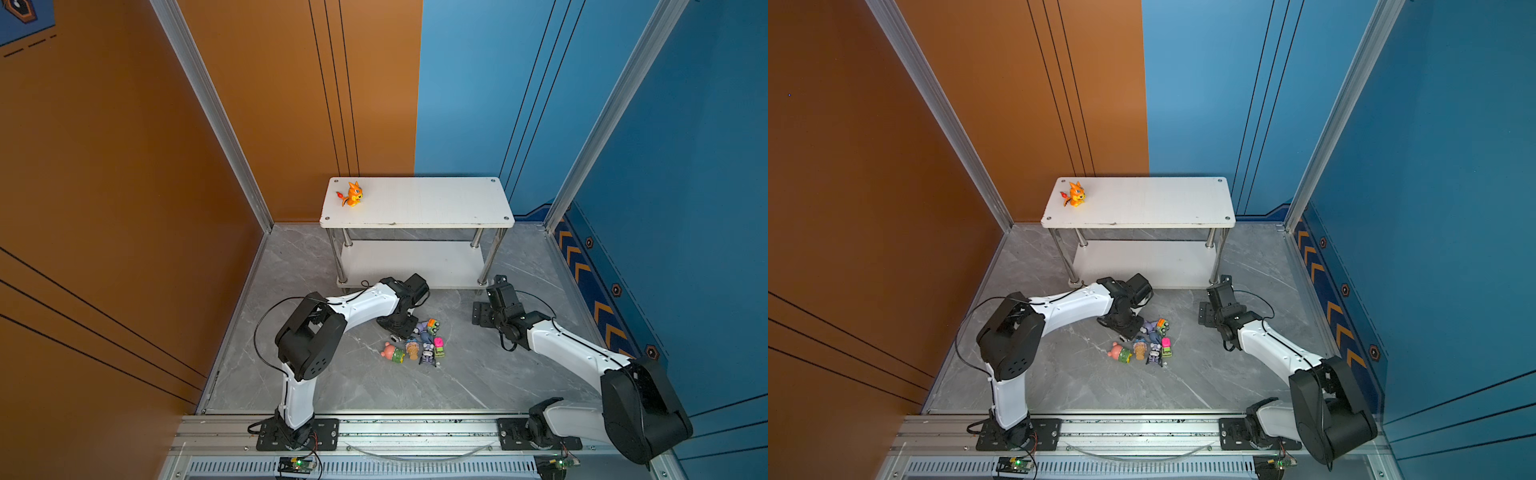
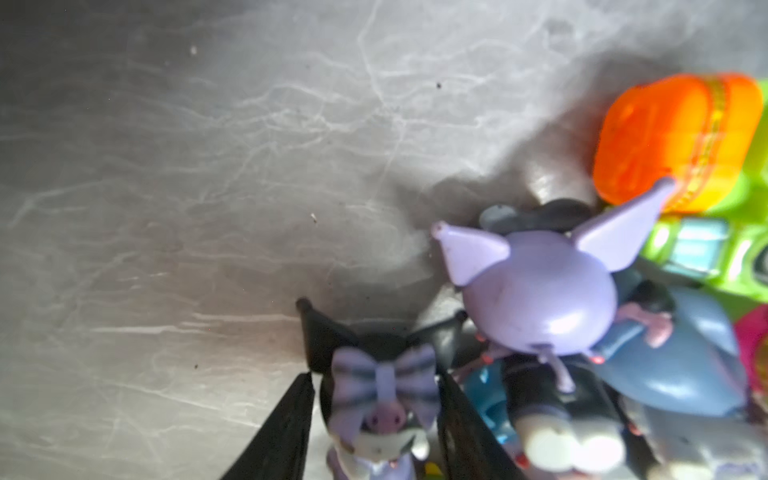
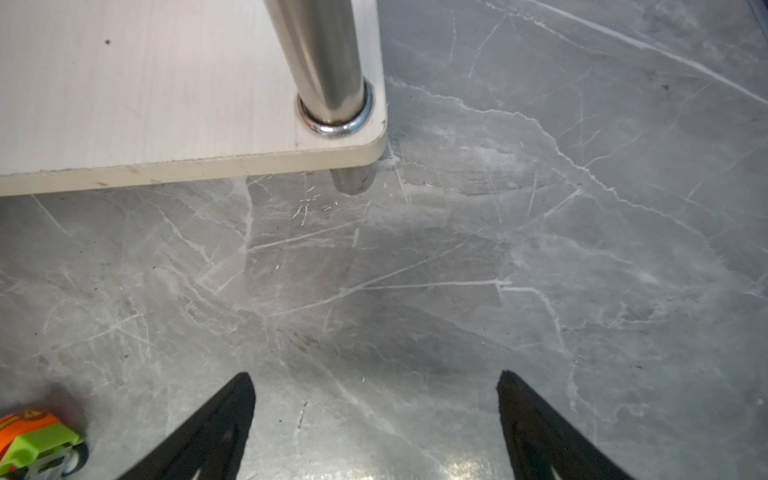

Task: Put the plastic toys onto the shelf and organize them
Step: 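Close the left gripper on the purple Kuromi figure at the pile edge, then lift the purple Kuromi figure with the left gripper toward the shelf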

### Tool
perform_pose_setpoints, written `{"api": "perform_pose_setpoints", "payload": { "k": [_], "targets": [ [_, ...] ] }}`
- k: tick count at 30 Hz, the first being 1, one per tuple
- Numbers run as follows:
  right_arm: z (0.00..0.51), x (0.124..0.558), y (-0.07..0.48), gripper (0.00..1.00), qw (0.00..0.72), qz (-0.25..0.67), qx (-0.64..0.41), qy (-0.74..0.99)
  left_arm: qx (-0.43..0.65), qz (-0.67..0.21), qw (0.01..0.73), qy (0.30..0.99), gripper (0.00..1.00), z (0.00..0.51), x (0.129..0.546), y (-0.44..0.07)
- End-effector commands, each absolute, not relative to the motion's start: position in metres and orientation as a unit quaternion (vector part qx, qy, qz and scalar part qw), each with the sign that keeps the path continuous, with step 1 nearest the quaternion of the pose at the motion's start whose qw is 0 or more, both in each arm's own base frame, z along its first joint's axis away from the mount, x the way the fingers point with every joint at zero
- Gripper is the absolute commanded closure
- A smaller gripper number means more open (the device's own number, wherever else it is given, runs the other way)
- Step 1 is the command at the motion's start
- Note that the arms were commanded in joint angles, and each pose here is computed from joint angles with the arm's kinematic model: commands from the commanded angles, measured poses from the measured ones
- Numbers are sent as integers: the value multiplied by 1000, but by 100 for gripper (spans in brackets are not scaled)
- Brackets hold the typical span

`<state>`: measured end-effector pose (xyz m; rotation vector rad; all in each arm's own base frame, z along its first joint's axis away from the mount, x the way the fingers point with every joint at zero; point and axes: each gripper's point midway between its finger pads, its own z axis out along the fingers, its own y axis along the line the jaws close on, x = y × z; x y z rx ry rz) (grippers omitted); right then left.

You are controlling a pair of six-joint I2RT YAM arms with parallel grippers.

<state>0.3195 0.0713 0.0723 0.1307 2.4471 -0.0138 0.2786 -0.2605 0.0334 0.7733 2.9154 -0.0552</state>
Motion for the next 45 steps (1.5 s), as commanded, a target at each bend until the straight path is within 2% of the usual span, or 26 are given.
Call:
{"api": "perform_pose_setpoints", "payload": {
  "k": [1, 9, 16, 19, 31, 45],
  "targets": [
    [66, 316, 70, 7, 333, -1, 60, 941, 262, -14, 69, 963, 46, 44, 282, -259],
    [66, 316, 70, 7, 333, -1, 59, 941, 266, -3, 65, 962, 45, 47, 284, -253],
    [66, 316, 69, 7, 333, -1, 60, 941, 271, -3, 52, 961, 52, 45, 284, -253],
    [65, 316, 69, 7, 333, -2, 60, 941, 272, -3, 45, 961, 52, 42, 282, -253],
    [62, 316, 70, 7, 330, -2, 60, 942, 279, 0, 27, 960, 44, 39, 278, -252],
    [60, 316, 69, 7, 329, -4, 61, 942, 284, -2, 19, 959, 56, 32, 278, -255]
  ]
}}
